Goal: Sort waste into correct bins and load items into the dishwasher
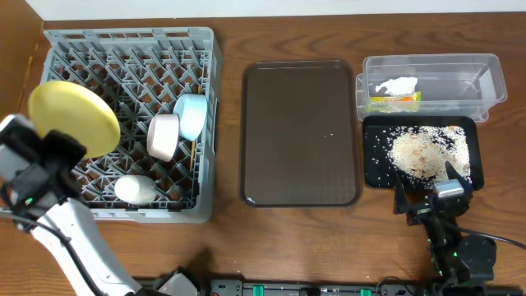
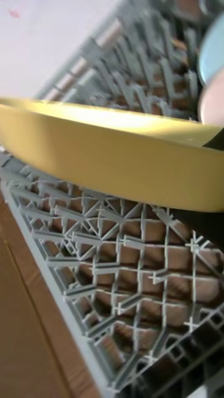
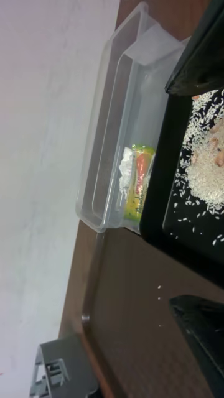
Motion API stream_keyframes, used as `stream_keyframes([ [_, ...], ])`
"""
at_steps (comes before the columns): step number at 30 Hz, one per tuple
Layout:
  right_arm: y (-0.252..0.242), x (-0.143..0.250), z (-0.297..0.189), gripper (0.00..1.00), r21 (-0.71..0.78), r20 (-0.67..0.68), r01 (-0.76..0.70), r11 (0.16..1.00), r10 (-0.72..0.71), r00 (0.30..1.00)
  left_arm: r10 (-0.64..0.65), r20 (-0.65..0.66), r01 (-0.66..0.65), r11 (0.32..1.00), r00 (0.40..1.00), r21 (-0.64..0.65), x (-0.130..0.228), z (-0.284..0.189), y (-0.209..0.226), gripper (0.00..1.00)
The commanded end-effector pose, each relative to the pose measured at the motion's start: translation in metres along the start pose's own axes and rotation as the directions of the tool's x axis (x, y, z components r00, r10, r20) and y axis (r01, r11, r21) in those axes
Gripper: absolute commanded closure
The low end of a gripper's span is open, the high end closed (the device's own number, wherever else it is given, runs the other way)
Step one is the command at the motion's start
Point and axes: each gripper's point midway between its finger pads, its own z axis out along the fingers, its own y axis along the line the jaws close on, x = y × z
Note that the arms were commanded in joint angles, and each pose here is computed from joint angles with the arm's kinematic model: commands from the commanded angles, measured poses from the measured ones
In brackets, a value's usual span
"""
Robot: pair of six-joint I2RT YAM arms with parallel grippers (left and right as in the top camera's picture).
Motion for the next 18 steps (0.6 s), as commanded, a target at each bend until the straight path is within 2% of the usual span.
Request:
stream_keyframes([
  [1, -0.003, 0.001, 0.000, 0.01, 0.014, -0.004, -0.009, 1.000, 0.009, 1.000, 0.319, -0.007, -0.318, 0.942, 0.948, -0.107, 0.000, 0.002, -0.003, 0.93],
  [3, -0.003, 0.001, 0.000, 0.01, 0.014, -0.004, -0.009, 1.000, 0.009, 1.000, 0.458, -0.004, -0.456, 0.882, 0.889, -0.117, -0.002, 0.004, -0.016, 0.92],
  [7, -0.003, 0.001, 0.000, 0.01, 0.014, -0.004, -0.009, 1.000, 0.009, 1.000, 0.627, 0.055, -0.596, 0.762, 0.777, -0.255, -0.031, 0.001, -0.027, 0.93],
  [9, -0.003, 0.001, 0.000, 0.01, 0.014, -0.004, -0.009, 1.000, 0.009, 1.000, 0.711, 0.069, -0.677, 0.691, 0.700, -0.252, -0.035, 0.001, -0.041, 0.92],
  [18, -0.003, 0.001, 0.000, 0.01, 0.014, -0.004, -0.009, 1.000, 0.009, 1.000, 0.727, 0.009, -0.710, 0.673, 0.686, -0.209, -0.018, 0.028, -0.042, 0.92],
])
